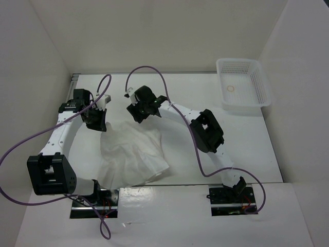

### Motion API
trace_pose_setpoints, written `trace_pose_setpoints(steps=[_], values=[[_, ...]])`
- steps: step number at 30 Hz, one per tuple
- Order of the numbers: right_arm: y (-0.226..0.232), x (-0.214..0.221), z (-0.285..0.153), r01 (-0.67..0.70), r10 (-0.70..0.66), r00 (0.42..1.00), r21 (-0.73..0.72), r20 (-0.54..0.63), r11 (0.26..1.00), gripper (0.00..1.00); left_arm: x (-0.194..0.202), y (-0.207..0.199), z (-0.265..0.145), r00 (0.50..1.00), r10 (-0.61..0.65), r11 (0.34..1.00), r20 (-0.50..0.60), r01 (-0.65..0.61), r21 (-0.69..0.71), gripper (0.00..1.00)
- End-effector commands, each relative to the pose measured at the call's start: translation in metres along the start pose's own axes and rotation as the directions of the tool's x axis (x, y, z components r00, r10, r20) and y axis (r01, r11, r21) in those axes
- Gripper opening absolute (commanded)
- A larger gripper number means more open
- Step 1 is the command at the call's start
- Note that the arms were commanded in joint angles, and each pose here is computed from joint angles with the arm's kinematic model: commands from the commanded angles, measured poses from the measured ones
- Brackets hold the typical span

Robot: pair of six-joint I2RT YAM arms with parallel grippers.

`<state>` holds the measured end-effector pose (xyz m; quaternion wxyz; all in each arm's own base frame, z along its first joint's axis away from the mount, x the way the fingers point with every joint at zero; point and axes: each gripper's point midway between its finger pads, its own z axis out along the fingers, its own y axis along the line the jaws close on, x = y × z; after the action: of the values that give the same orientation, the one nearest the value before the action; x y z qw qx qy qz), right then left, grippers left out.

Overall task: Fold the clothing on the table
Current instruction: Flatten the skirt out

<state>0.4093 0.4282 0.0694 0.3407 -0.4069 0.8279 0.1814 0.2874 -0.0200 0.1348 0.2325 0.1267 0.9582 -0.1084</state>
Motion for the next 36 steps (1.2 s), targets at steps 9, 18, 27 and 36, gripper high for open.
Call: trace_pose_setpoints(steps=[9,18,27,36], values=[[-0.003,-0.015,0.016,0.016,-0.016,0.999,0.007,0.029,1.0,0.59,-0.009,-0.007,-0.011,0.999,0.001,1.0,0.054,-0.002,0.008,0.08],[-0.003,-0.002,0.027,0.022,-0.022,1.0,0.004,-0.002,1.0,0.57,-0.007,-0.009,-0.009,0.999,-0.001,1.0,0.048,0.0,0.019,0.08],[-0.006,0.009,0.038,0.038,-0.037,0.999,0.01,-0.029,0.999,0.55,-0.008,-0.01,-0.014,0.998,0.004,1.0,0.065,-0.005,0.014,0.08],[-0.012,0.02,0.049,0.046,-0.043,0.997,0.038,-0.062,0.998,0.43,-0.009,-0.01,-0.016,0.997,0.016,1.0,0.074,-0.017,0.011,0.08]])
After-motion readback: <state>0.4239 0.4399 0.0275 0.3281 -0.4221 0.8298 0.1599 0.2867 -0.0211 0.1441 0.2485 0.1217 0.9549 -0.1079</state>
